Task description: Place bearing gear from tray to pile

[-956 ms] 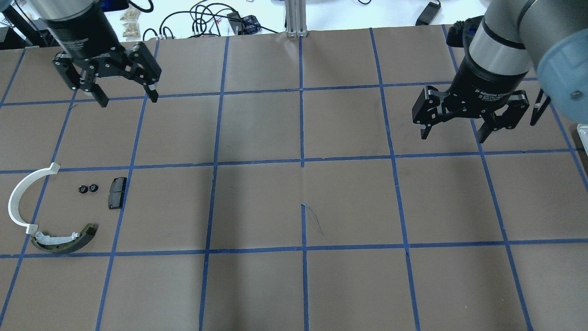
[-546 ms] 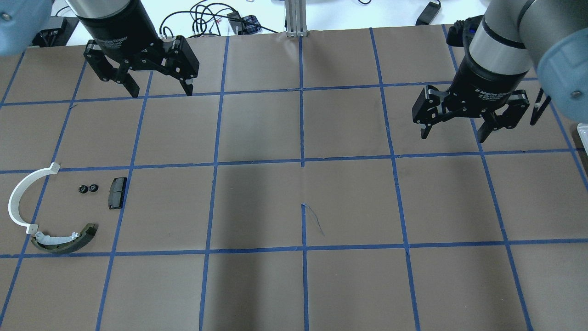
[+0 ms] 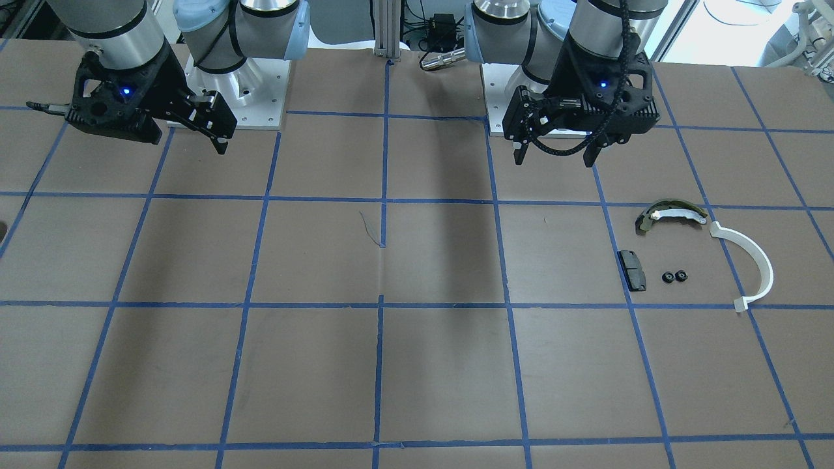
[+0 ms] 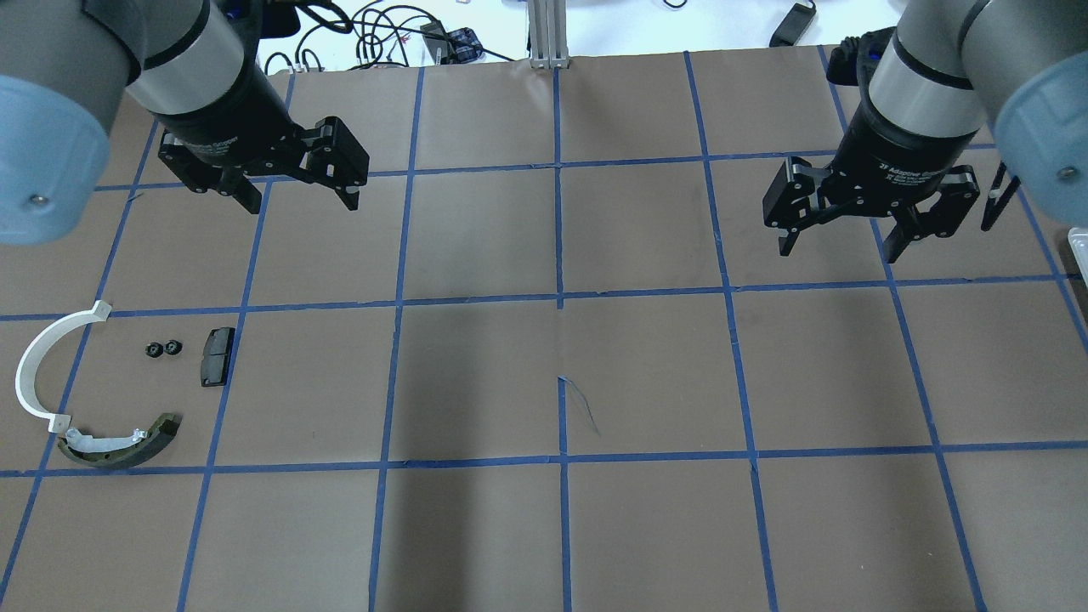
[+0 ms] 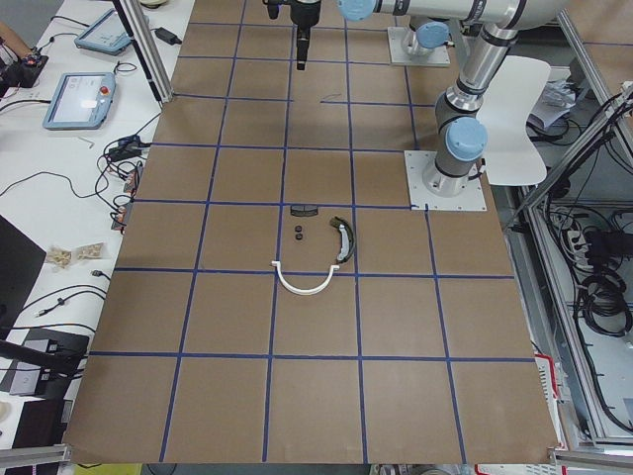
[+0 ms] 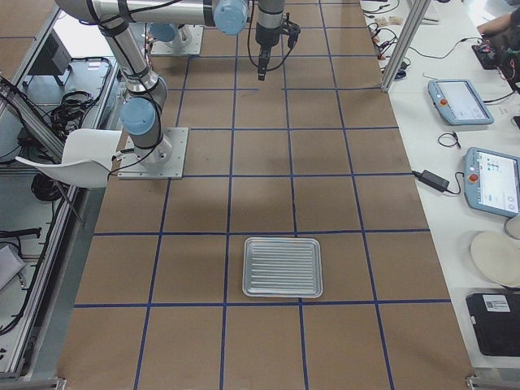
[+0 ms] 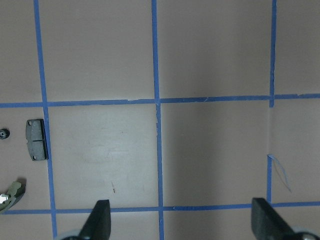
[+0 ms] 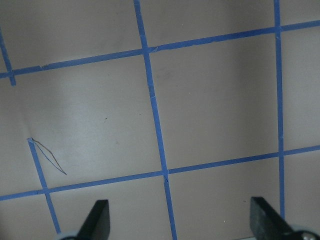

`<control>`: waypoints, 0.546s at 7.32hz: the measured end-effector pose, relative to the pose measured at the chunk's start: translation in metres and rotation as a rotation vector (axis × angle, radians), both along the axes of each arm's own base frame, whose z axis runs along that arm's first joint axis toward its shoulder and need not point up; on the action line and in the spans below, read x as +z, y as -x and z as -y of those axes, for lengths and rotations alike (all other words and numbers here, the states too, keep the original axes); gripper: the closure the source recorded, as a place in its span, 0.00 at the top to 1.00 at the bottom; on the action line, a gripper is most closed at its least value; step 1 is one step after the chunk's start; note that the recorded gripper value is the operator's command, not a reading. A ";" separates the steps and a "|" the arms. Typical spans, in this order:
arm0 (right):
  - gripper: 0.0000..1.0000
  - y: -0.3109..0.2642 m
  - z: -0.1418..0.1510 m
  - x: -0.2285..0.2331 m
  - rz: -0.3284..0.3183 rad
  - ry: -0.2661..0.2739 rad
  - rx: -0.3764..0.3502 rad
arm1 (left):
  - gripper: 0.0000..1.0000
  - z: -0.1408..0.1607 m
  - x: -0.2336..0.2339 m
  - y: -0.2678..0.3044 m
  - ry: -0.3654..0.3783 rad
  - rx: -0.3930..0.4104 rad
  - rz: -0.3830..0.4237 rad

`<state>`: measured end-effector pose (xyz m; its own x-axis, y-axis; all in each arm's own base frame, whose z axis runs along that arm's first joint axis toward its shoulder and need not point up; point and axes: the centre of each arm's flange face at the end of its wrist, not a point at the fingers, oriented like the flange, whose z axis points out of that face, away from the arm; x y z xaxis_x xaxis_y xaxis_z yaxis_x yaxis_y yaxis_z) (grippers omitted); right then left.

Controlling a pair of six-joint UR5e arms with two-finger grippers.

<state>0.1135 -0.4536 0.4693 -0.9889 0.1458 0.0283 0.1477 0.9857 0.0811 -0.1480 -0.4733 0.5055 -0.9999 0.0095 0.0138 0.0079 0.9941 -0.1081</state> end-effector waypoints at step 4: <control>1.00 0.000 0.000 0.000 0.000 0.002 0.000 | 1.00 0.004 0.012 -0.013 -0.064 -0.027 -0.023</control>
<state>0.1135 -0.4539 0.4695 -0.9890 0.1455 0.0279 0.1473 0.9859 0.0790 -0.1345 -0.4775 0.5176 -0.9987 0.0344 0.0380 0.0327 0.9984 -0.0451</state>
